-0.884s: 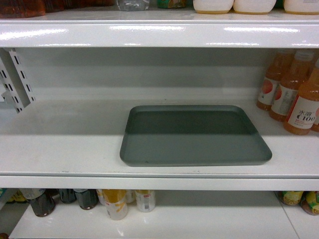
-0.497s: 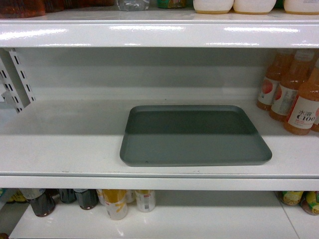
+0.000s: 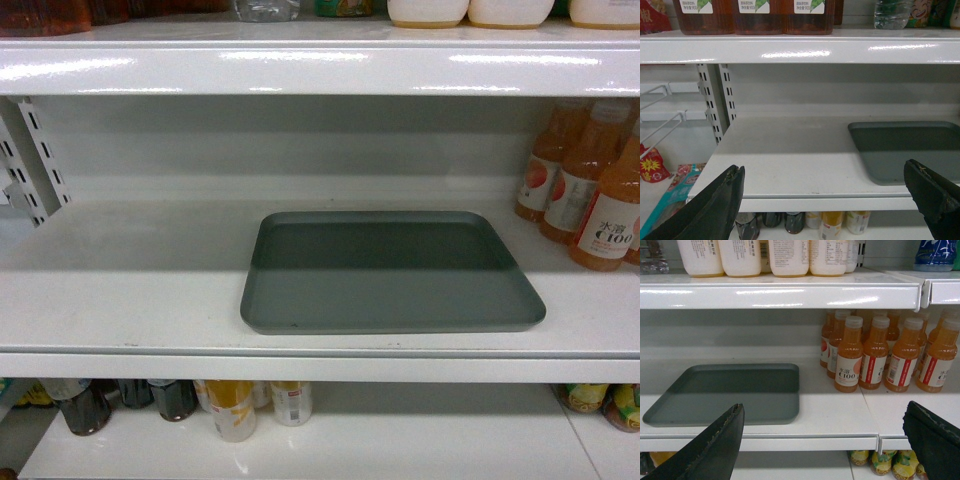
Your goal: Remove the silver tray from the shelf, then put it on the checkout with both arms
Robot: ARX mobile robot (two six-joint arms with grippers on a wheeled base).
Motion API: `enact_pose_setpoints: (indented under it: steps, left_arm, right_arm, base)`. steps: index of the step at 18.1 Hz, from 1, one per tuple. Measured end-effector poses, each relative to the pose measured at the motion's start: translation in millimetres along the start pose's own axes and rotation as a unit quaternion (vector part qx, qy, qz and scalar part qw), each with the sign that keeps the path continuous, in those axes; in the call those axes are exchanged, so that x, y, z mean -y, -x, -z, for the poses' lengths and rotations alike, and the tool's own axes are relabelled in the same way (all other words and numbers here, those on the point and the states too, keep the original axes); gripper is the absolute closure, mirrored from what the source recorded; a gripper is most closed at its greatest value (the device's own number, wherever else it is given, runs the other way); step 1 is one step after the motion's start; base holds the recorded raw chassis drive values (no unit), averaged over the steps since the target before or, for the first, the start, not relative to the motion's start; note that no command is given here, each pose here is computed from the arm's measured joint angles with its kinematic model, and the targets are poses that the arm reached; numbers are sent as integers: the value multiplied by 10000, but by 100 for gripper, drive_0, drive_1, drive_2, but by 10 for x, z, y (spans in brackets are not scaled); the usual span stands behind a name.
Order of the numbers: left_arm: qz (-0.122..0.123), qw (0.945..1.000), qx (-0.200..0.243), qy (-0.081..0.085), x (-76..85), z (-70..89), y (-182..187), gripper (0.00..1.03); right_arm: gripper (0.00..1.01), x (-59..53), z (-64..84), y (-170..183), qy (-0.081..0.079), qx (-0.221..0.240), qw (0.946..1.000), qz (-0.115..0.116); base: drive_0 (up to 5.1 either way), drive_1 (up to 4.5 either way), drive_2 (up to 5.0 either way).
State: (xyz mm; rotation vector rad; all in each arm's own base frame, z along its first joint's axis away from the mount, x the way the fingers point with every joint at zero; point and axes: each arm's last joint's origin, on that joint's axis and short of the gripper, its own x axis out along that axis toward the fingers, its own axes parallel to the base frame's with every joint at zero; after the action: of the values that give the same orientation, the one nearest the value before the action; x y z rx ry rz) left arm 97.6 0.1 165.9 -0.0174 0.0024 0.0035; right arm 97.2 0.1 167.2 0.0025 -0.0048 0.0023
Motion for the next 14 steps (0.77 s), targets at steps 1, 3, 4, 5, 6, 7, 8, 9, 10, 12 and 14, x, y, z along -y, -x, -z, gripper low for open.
enact_pose_setpoints:
  steps: [1,3,4,5,6,7,8,9,10,12,14]
  left_arm:
    - [0,10000,0,2,0,0,0,5]
    - [0,10000,0,2,0,0,0,5]
    - [0,10000,0,0,0,0,0,5]
    - [0,10000,0,2,0,0,0,5]
    - [0,10000,0,0,0,0,0,5]
    - [0,10000,0,0,0,0,0,5]
    - [0,10000,0,0,0,0,0,5]
    - [0,10000,0,2,0,0,0,5]
    - [0,10000,0,0,0,0,0,5]
    - [-10,10000,-30,6,0,5,0,5]
    - [-486,9878,-1469,199,53,-21,-85,5]
  right_arm:
    - [3,0,0,0,0,0,10000,0]
    - [3,0,0,0,0,0,10000,0]
    - [3,0,0,0,0,0,10000,0]
    - [3,0,0,0,0,-2,10000,0]
    - [3,0,0,0,0,0,10000,0]
    - [3,0,0,0,0,0,10000,0]
    - [3,0,0,0,0,0,10000,0]
    - [3,0,0,0,0,0,10000,0]
    - [3,0,0,0,-2,-2,10000,0]
    - [3,0,1,0,0,-4,10000,0]
    - [3,-43,41,-85,-59,-856,9954,-426]
  base:
    - [0,0,0]
    - [0,0,0]
    - [0,0,0]
    - [0,0,0]
    - [0,0,0]
    - [0,0,0]
    - [0,0,0]
    - [0,0,0]
    - [0,0,0]
    - [0,0,0]
    - [0,0,0]
